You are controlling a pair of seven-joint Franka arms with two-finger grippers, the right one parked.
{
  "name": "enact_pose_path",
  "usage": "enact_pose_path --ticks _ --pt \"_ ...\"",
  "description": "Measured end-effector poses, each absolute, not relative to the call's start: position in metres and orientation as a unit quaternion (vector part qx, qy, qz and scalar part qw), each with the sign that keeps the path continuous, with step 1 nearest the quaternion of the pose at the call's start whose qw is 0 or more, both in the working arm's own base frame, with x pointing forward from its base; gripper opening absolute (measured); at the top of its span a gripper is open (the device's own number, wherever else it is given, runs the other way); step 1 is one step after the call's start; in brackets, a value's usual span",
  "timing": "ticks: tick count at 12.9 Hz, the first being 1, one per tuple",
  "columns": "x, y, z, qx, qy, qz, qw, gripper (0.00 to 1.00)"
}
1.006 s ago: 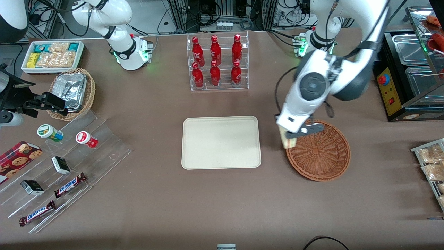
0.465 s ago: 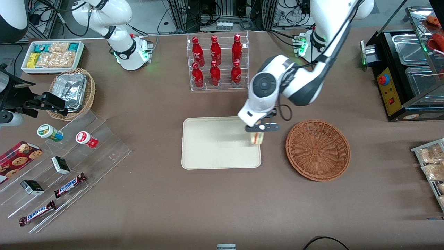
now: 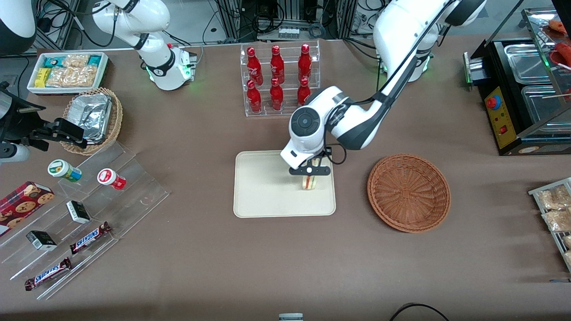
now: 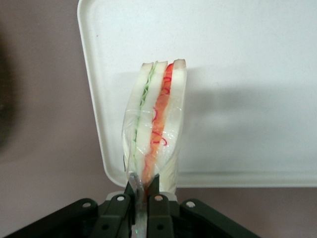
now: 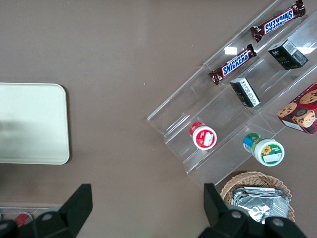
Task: Place sandwich from basket to tray
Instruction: 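Lower the sandwich onto the tray and open the left gripper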
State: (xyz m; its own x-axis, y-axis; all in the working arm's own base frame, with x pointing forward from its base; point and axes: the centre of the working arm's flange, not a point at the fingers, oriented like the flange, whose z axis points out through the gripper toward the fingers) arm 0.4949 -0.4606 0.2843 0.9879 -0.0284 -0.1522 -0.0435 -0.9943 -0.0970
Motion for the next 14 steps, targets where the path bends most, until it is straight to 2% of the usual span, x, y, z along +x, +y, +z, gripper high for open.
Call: enact_pose_path --ticks 6,14 --pt "0.515 -0.471 0.263 -0.996 -0.005 0.071 0.049 0.11" --pt "0.507 -0.490 0.250 -0.996 0.002 0.061 0.061 0.11"
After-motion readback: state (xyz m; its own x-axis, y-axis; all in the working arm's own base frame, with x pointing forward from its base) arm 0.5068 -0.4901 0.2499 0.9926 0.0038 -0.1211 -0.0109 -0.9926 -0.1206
